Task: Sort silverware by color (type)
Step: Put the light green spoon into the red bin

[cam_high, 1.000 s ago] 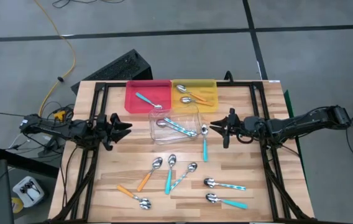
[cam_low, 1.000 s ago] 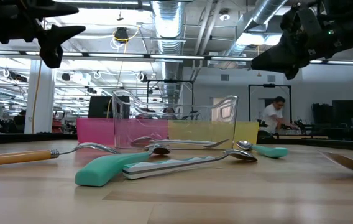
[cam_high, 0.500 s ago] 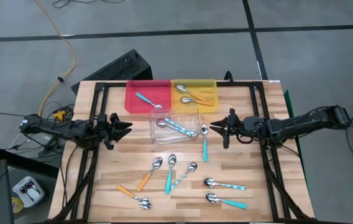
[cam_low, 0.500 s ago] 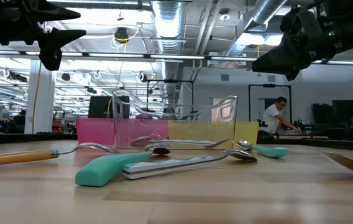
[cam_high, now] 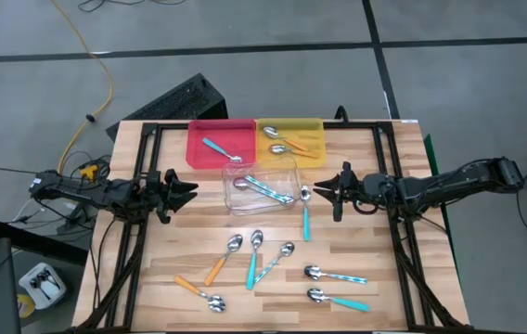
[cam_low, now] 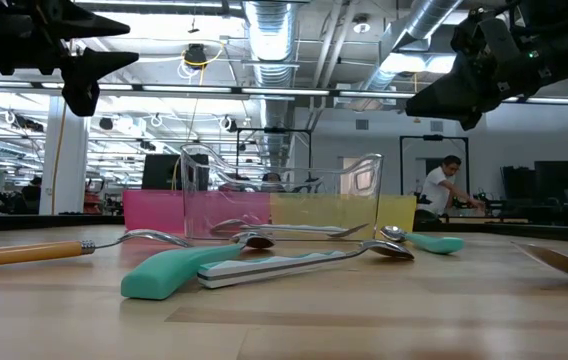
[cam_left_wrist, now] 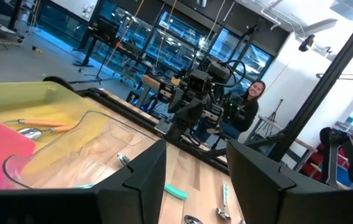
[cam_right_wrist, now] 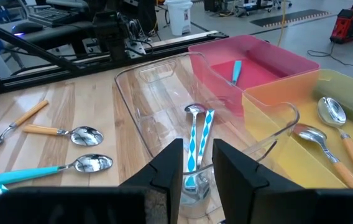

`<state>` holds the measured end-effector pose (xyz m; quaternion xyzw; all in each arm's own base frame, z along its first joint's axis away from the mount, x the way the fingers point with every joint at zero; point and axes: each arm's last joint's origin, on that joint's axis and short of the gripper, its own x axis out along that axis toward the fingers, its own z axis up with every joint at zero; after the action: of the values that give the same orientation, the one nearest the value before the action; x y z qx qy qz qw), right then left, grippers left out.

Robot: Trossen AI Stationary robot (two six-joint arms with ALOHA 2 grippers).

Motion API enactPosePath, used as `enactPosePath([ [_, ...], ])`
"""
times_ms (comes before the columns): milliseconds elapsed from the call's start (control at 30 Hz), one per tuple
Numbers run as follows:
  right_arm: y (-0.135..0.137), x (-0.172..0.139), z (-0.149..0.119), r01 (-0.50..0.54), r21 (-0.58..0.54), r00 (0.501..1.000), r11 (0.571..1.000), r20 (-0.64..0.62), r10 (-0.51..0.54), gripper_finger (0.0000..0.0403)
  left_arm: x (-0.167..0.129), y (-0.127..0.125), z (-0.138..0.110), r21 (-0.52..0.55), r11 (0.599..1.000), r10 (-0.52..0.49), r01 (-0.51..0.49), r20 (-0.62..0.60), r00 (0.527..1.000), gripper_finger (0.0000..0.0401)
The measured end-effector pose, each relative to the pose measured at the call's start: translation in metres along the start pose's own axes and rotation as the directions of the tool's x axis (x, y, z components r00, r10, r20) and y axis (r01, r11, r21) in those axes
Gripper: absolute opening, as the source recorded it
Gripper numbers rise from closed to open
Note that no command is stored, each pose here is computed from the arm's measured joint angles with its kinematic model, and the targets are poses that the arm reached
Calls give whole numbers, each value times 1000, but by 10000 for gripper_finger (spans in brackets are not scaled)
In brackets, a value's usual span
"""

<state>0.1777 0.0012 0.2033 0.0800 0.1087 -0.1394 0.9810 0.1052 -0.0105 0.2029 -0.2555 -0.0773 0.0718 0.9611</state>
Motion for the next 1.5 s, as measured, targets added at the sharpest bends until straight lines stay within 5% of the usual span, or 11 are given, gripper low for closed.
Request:
enactPosePath([
  [1500, 0, 0, -1, 4, -2, 1000, 1000, -14, -4, 113, 0, 0, 0, -9, 1000, 2, -2, 1, 1000, 153],
])
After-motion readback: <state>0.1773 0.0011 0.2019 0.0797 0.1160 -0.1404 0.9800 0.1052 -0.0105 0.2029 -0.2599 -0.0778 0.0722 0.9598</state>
